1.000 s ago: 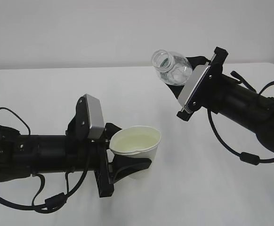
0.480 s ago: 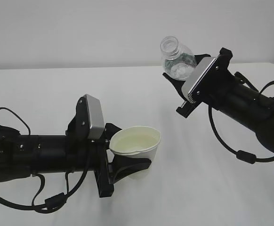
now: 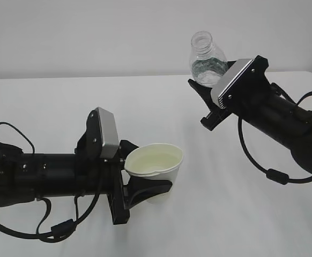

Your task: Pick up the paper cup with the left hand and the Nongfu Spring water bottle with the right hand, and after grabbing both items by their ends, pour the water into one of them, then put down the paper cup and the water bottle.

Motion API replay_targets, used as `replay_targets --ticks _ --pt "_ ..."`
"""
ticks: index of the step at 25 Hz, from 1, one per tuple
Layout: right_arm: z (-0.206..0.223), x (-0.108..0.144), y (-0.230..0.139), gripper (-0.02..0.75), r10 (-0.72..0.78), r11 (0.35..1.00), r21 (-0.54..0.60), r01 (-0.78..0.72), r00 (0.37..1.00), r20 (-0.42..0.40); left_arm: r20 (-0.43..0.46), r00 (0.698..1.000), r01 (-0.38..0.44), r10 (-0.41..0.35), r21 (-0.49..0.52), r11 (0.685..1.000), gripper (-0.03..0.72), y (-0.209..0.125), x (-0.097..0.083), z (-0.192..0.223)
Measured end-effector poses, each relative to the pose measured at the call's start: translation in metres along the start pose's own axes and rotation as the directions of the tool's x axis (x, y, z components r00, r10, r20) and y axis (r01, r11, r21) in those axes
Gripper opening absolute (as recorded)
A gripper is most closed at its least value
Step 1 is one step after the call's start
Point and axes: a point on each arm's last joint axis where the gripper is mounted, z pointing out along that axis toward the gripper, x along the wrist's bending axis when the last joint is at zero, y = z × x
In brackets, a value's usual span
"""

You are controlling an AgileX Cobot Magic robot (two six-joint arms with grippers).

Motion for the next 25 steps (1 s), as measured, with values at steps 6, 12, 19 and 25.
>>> replay_targets --ticks 6,12,19,25 --pt "0.000 -0.001 -0.001 0.410 0.064 0.998 0.005 -0.065 0.998 0.012 0.000 1.000 0.000 0.000 0.000 1.000 0.420 0.000 0.000 0.000" --pt "-0.001 -0.004 -0.003 0.410 0.129 0.991 0.021 -0.130 0.991 0.047 0.000 1.000 0.000 0.000 0.000 1.000 0.420 0.000 0.000 0.000" --pt "-0.008 -0.001 -0.009 0.410 0.181 0.981 0.063 -0.186 0.980 0.081 0.000 1.000 0.000 0.000 0.000 1.000 0.420 0.000 0.000 0.000" --pt "-0.010 -0.004 -0.012 0.409 0.261 0.960 0.072 -0.271 0.957 0.125 0.000 1.000 0.000 0.000 0.000 1.000 0.420 0.000 0.000 0.000"
